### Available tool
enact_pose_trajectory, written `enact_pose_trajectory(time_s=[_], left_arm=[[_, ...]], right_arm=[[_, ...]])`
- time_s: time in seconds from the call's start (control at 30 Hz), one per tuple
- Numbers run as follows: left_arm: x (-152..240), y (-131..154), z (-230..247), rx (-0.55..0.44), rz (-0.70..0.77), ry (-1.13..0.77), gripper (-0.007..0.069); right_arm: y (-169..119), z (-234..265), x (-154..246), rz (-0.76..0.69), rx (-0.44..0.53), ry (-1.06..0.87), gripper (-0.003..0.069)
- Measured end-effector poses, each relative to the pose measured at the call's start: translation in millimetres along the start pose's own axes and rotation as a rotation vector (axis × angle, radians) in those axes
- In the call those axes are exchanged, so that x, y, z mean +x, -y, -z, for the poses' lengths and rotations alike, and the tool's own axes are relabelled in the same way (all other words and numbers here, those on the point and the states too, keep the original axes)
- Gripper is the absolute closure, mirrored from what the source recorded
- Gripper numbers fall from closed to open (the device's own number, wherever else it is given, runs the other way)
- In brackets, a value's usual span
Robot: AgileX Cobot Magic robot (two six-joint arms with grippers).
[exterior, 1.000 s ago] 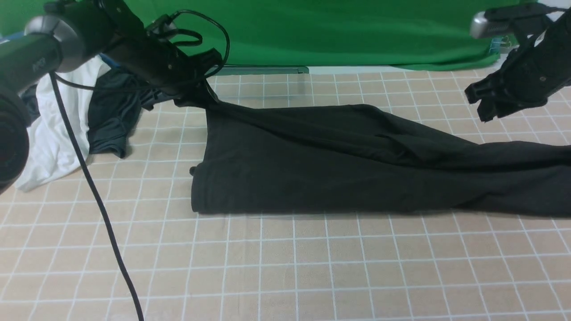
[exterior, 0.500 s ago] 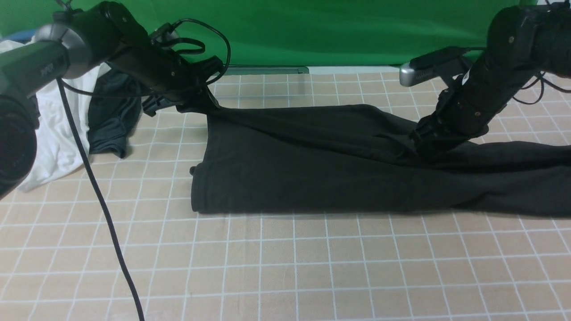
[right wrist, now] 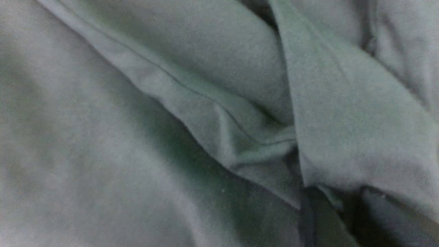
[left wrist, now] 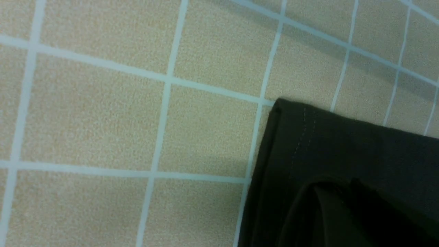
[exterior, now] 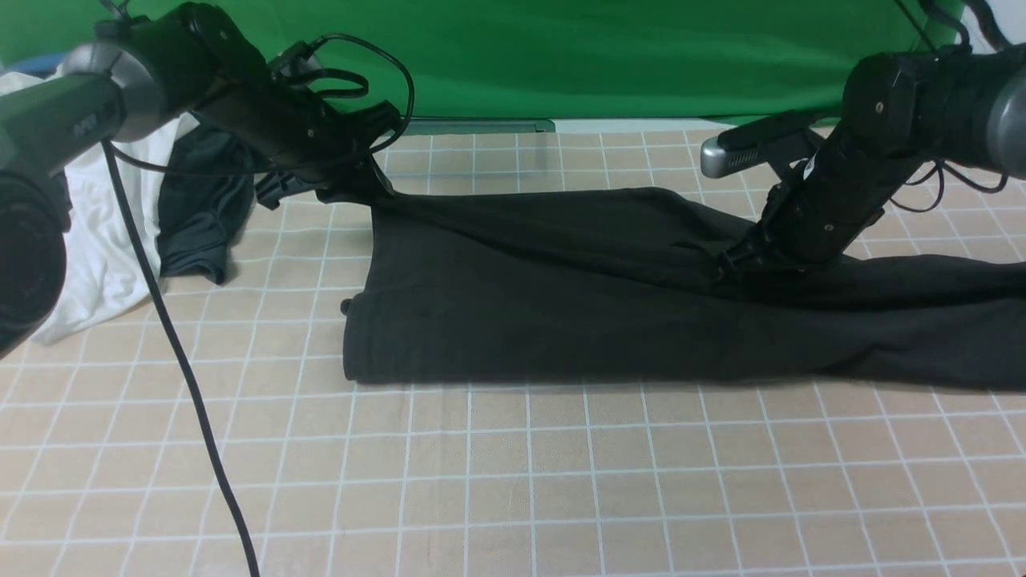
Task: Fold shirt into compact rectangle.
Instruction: 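Fold the black garment in half by bringing its near edge over to the far edge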
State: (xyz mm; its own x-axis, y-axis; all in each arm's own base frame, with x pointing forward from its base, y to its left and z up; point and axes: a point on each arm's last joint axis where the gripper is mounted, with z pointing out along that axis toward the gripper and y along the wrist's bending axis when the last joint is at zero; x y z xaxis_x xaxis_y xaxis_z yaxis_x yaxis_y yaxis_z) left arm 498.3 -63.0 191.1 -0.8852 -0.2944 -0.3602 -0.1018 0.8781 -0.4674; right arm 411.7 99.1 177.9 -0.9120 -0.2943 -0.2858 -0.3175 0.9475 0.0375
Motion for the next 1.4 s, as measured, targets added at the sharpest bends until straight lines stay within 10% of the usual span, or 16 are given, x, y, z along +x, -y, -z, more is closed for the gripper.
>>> enact_pose_trajectory(time_s=[0.23, 1.4], left_arm=[[-0.4, 0.0, 0.0, 0.000, 0.000, 0.004, 0.0594], [-20.4, -4.2, 9.1, -0.120, -0.062, 0.132, 0.0594]], right_arm=[[0.7, -1.6, -4.0, -0.001, 0.004, 0.009, 0.0629], [37.2, -10.3, -73.6, -0.291, 0.042, 0.631, 0.0629]])
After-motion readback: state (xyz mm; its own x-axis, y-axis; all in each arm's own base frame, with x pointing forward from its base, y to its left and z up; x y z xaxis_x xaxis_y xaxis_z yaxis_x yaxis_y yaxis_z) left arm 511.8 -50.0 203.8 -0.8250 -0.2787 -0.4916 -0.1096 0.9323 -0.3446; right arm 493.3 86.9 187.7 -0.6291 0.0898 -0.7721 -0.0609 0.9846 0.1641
